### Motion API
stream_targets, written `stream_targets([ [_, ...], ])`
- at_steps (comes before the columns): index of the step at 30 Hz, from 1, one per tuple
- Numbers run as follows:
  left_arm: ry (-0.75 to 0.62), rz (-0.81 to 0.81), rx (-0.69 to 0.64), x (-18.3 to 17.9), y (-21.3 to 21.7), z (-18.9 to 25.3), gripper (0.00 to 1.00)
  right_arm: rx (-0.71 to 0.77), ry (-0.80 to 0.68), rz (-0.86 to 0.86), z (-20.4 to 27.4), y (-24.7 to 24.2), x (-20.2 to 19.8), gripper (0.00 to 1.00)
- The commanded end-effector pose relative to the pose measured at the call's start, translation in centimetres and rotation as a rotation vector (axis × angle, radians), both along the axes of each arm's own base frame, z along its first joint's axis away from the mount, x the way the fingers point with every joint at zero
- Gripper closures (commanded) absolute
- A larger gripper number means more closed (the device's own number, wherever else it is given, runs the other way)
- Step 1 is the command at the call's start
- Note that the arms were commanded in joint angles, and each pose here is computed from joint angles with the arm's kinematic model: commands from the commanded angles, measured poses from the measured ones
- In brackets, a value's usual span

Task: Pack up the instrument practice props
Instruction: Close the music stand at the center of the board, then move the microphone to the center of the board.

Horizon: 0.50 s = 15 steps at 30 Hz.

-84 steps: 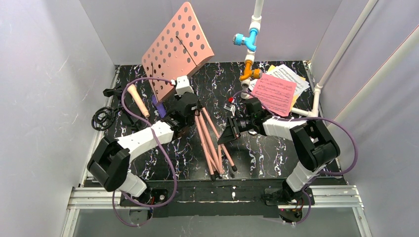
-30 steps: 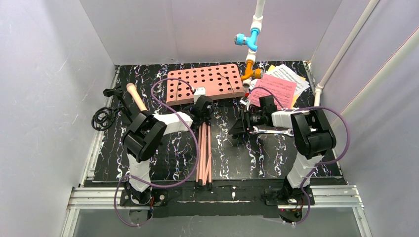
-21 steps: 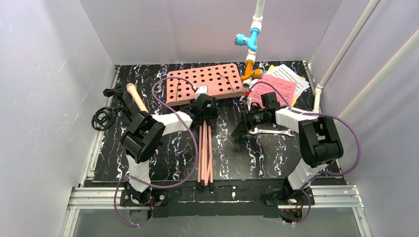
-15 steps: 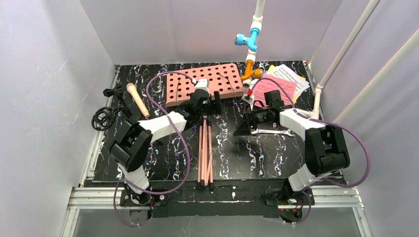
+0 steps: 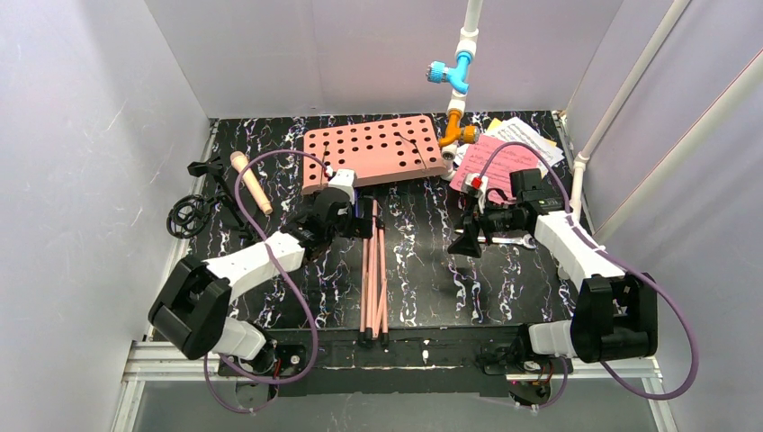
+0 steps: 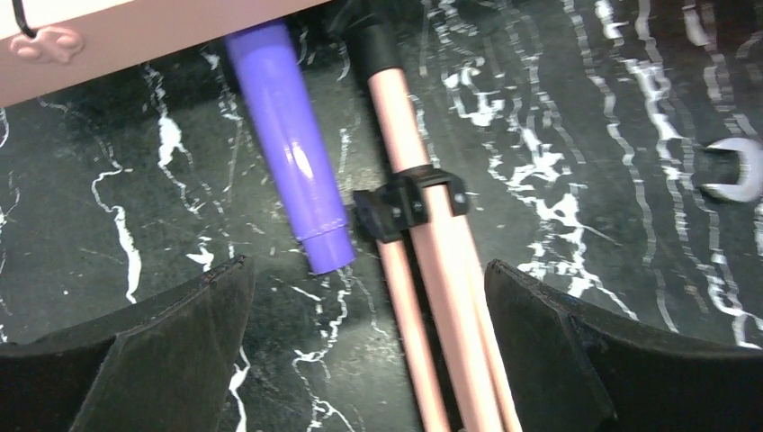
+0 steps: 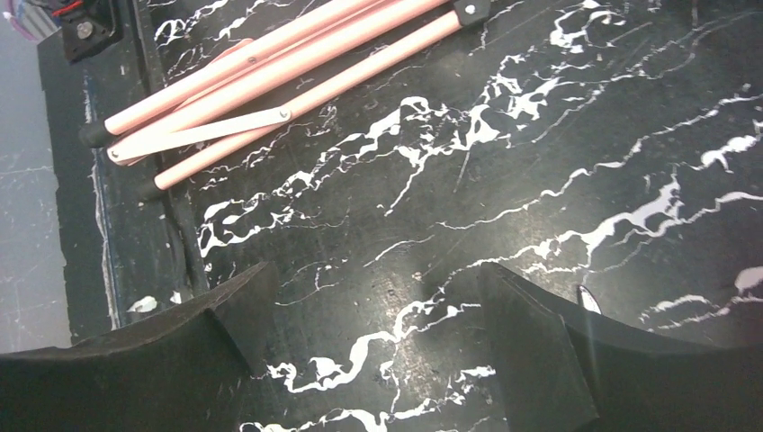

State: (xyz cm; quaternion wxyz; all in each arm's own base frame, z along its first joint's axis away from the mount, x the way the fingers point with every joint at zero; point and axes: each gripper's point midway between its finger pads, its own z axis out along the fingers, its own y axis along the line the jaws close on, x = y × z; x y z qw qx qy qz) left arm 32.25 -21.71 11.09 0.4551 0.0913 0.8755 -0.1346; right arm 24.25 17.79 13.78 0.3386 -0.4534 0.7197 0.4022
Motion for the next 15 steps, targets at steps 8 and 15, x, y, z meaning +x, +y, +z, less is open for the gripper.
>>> stream_targets([
  [8, 0.128, 0.137, 0.099, 3.8, 3.6, -4.3, 0.10, 0.028, -0.047, -0.040, 0.9, -1.6, 0.6, 0.10],
  [15, 0.167, 0.126, 0.075, 5.5, 2.2, -5.2, 0.23, 0.037, -0.044, -0.039, 0.9, -1.6, 0.5, 0.10],
])
